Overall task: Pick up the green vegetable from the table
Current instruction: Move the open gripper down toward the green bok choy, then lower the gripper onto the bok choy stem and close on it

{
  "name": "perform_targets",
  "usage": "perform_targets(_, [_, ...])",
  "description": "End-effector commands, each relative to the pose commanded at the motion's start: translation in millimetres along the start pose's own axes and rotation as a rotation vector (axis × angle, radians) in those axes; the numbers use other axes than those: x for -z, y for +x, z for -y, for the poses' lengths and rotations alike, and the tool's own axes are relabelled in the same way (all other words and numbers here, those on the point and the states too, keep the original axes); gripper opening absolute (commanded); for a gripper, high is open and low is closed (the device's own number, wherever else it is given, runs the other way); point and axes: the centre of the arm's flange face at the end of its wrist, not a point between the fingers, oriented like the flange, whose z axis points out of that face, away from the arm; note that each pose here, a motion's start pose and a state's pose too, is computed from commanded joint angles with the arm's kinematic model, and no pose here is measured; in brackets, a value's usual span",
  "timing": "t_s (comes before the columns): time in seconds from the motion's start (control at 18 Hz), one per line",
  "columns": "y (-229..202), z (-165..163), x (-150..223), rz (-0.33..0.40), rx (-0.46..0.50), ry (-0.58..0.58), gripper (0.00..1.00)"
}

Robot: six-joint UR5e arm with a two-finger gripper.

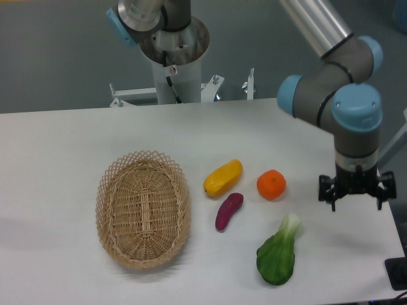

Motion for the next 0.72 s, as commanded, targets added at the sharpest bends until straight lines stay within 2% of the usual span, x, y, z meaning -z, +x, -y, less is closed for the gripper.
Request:
perform_targets(0.22, [16, 3, -8, -0.042, -0.100, -0.010, 1.00])
perform_targets(0.39, [29, 1, -14, -0.145, -0.263, 0.012, 1.00])
perform_targets(0.5, [41, -8, -19, -0.218, -0.302, -0.023, 1.00])
perform_targets(0.72, [83, -12, -40, -0.276, -0.353, -0.051, 1.00])
